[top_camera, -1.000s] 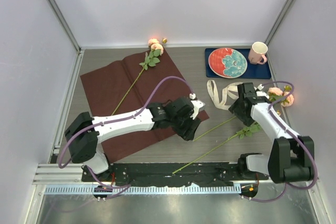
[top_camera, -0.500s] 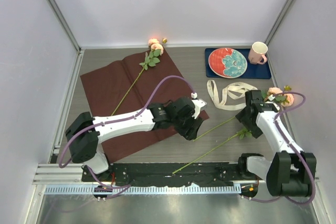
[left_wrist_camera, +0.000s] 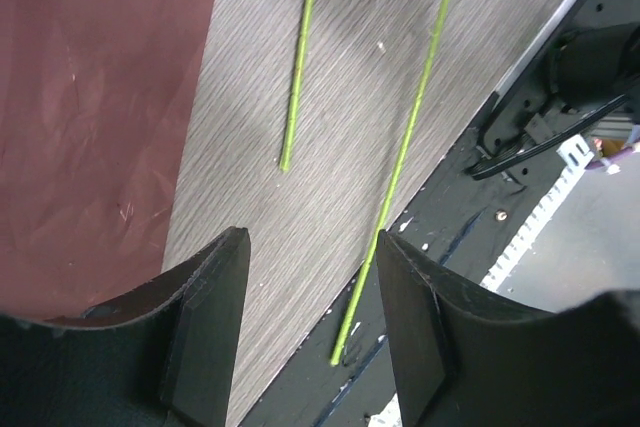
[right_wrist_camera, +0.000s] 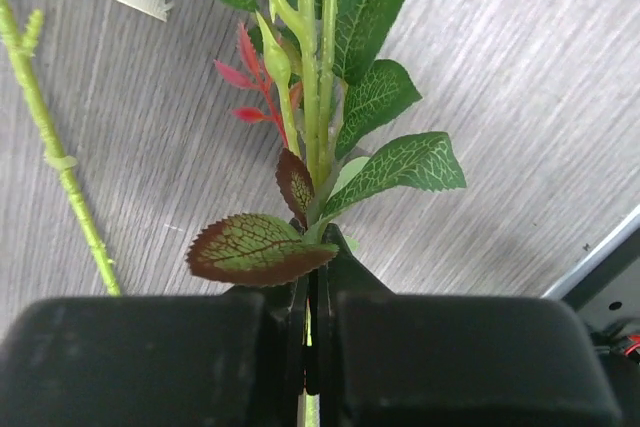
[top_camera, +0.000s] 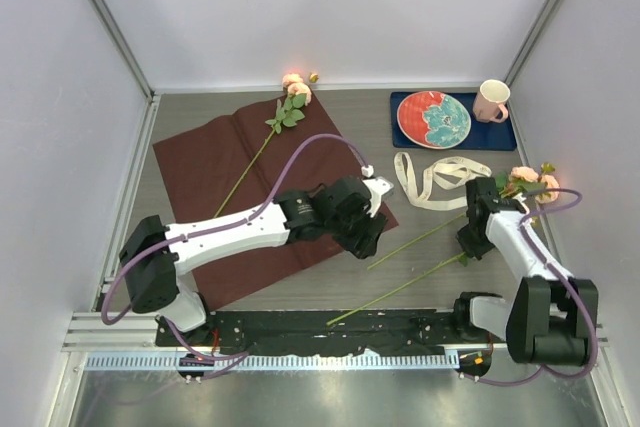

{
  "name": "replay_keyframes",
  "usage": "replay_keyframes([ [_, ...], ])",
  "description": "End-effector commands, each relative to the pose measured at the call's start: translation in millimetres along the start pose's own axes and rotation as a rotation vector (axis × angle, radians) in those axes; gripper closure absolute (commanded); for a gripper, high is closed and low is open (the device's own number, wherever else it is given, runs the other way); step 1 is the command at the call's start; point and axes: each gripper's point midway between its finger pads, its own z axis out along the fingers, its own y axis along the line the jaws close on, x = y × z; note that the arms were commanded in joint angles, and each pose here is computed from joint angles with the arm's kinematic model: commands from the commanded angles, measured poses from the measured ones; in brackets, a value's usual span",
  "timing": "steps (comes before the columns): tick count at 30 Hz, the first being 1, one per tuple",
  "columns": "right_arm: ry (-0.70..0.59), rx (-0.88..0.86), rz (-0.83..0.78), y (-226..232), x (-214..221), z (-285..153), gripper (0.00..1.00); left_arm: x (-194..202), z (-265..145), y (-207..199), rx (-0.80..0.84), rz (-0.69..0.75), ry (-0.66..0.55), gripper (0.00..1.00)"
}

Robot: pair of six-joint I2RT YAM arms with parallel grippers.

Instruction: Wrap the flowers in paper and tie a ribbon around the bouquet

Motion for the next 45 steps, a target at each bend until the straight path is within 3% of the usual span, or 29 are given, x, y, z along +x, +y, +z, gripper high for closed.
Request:
replay_keyframes([
  [1,-0.142,-0.04,0.118,-5.1,-32.1,-33.4,1.0,-31.1,-14.3,-21.8,0.077,0.018,-0.065,0.42],
  [7,-0.35,-0.312,0.149,7.0,-78.9,-114.0,1.0,-54.6,-14.5,-39.3,0.203,0.028,-0.071,0.4],
  [9,-0.422,-0.496,0.066,25.9,-89.3,-148.0,1.0,-73.8,-19.9,-40.4,0.249,-0.013,-0.087,0.39],
  [10,-0.448,-0.576,0.016,35.2,-91.0,-161.0,1.0,-77.1,-12.8,-37.9,0.263,-0.038,-0.072,0.31],
  [11,-0.462,-0.728,-0.088,60.4,-85.9,-183.6,1.0,-85.1,-13.4,-31.4,0.278,-0.089,-0.068,0.29],
  [13,-0.448,-0.894,-0.192,91.4,-75.1,-206.6,1.0,-101.4,-18.6,-37.1,0.344,-0.12,-0.079,0.29],
  [15,-0.329,-1.068,-0.299,114.5,-43.2,-227.5,1.0,-116.3,-17.9,-33.7,0.364,-0.135,-0.108,0.29],
  [23,-0.141,-1.347,-0.358,150.6,-6.5,-273.2,1.0,-119.6,-9.4,-30.5,0.355,-0.19,-0.112,0.32],
  [31,-0.081,-1.413,-0.338,156.2,6.8,-287.1,1.0,-113.3,-9.2,-45.2,0.456,-0.248,-0.114,0.44],
  [32,-0.07,-1.42,-0.337,155.8,8.5,-289.1,1.0,-114.9,-9.8,-46.9,0.456,-0.243,-0.125,0.49],
  [33,-0.075,-1.427,-0.338,155.6,8.5,-291.3,1.0,-115.2,-10.2,-44.8,0.445,-0.24,-0.126,0.64],
  [34,-0.079,-1.426,-0.337,155.1,7.8,-292.9,1.0,-115.9,-8.4,-37.3,0.397,-0.237,-0.137,0.72],
  [35,-0.117,-1.405,-0.34,154.5,2.7,-290.4,0.98,-112.1,-9.6,-28.6,0.344,-0.213,-0.123,0.82],
  [36,-0.135,-1.377,-0.347,153.9,-0.2,-286.3,0.87,-111.1,-10.5,-19.6,0.294,-0.197,-0.119,0.98],
  [37,-0.133,-1.333,-0.372,151.9,-1.1,-283.1,0.7,-112.4,-9.1,0.8,0.184,-0.192,-0.13,1.0],
  [38,-0.147,-1.303,-0.414,151.4,-2.1,-279.3,0.46,-106.6,-17.8,20.2,0.095,-0.196,-0.083,1.0],
  [39,-0.195,-1.25,-0.472,150.1,-7.3,-271.4,0.39,-105.3,-23.5,41.6,-0.001,-0.127,-0.076,1.0],
  [41,-0.184,-1.132,-0.528,144.5,-10.4,-256.3,0.28,-92.4,-41.4,96.5,-0.232,-0.092,-0.005,1.0],
  [42,-0.206,-1.094,-0.558,142.9,-13.8,-249.5,0.27,-100.0,-48.5,114.8,-0.286,-0.023,0.002,1.0],
  [45,-0.223,-1.058,-0.562,139.4,-16.2,-242.1,0.26,-98.9,-58.9,190.5,-0.434,-0.023,0.084,1.0],
])
